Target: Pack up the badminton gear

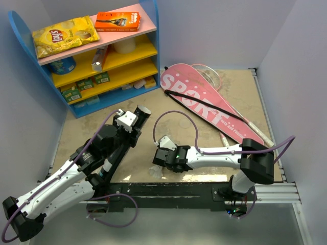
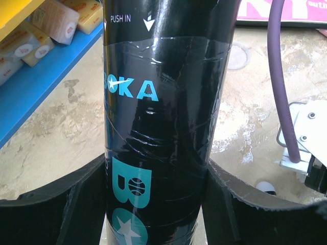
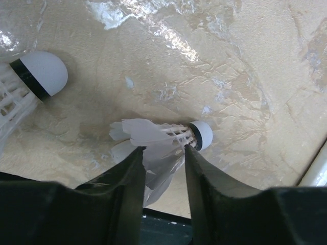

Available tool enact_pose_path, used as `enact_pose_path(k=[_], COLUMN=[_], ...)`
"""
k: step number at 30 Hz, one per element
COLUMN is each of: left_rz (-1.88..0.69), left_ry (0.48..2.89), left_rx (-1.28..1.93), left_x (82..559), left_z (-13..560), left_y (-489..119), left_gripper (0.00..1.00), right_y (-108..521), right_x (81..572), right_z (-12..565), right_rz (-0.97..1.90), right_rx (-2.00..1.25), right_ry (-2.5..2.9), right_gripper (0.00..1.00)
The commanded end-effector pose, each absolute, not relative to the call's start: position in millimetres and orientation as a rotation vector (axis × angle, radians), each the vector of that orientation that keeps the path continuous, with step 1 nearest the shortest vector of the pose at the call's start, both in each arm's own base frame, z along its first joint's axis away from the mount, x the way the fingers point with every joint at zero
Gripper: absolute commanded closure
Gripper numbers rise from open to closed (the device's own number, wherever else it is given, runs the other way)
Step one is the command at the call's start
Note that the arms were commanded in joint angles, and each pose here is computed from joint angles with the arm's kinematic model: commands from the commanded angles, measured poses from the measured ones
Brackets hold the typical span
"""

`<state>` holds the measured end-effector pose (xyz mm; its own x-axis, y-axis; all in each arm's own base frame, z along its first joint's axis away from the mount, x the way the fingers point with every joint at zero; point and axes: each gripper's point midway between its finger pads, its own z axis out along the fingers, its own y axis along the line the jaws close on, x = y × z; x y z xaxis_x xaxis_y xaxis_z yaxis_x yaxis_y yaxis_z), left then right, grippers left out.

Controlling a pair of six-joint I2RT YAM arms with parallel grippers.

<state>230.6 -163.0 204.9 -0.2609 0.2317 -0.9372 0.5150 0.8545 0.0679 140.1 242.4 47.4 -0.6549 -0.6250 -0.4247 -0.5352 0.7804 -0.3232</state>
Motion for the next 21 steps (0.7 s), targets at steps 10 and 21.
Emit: enact_pose_path(k=[10,21], left_rz=[-0.334,-0.399], left_ry=[1.837,1.804], left_rx=[0.509,0.586], left_x=[232.2,224.5], left_z=[220.1,223.1], left_y=[-165.4,-176.6], left_gripper=[1.0,1.0], right_y=[241.3,234.2], right_x=[156.3,168.9], right_z=[81.6,154.2], right_rz=[-0.358,-0.244], right_rx=[-0.722,-0.541], right_ry=[2.338,2.238], right_gripper=[1.0,1.0])
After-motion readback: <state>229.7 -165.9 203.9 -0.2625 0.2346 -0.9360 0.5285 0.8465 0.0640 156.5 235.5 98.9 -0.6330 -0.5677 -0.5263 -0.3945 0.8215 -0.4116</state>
